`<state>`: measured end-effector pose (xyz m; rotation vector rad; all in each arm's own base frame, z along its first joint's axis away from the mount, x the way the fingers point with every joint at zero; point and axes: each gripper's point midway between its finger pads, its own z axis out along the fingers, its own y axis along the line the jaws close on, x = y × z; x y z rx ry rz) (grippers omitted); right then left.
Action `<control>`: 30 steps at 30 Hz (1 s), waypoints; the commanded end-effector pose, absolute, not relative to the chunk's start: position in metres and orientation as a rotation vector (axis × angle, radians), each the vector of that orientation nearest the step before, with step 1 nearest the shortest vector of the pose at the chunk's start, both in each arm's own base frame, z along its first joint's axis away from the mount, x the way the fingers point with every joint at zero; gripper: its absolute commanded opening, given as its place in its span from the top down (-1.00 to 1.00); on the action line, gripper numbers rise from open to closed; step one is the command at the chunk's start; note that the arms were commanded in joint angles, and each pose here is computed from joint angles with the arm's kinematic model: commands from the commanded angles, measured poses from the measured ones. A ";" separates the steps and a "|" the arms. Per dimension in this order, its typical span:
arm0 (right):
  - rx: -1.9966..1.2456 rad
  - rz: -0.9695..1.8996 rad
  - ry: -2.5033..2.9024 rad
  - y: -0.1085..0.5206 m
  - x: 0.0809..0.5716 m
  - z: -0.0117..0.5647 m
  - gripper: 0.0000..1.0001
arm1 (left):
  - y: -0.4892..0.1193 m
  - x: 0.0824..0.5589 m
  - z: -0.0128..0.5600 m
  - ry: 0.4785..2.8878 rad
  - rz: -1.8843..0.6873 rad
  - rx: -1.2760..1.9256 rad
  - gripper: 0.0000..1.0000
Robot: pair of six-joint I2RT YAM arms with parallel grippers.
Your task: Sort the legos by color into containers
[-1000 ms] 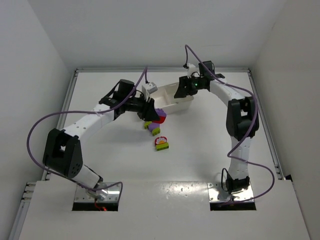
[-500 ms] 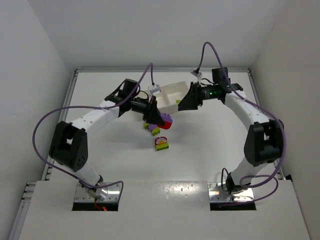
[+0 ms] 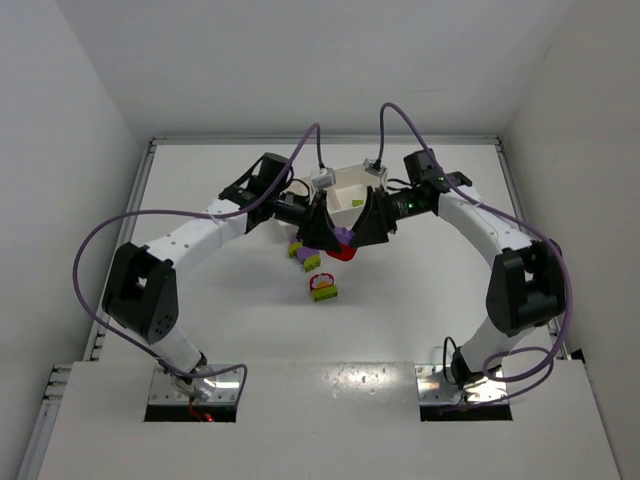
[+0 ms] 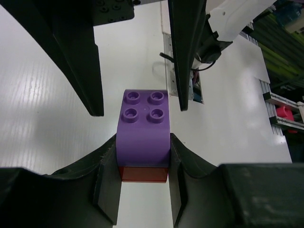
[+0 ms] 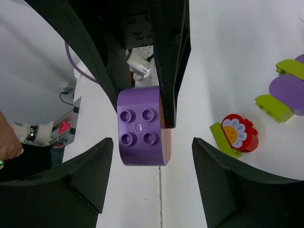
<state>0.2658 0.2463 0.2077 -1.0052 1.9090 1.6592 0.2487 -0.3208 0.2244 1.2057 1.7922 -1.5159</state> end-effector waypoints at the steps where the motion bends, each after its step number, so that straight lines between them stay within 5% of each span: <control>1: -1.131 1.596 1.783 0.252 0.260 0.228 -0.37 | -0.330 0.249 0.245 1.678 -1.519 1.264 0.83; 10: -1.172 1.579 1.754 0.259 0.261 0.233 -0.07 | -0.333 0.249 0.238 1.699 -1.522 1.265 0.83; 15: -1.170 1.577 1.750 0.261 0.267 0.231 0.66 | -0.331 0.246 0.227 1.722 -1.530 1.265 0.83; 18: -1.152 1.570 1.750 0.260 0.272 0.235 0.91 | -0.327 0.240 0.216 1.757 -1.529 1.260 0.83; 30: -0.922 1.521 1.755 0.245 0.357 0.259 1.00 | -0.288 0.213 0.174 1.905 -1.391 1.208 0.86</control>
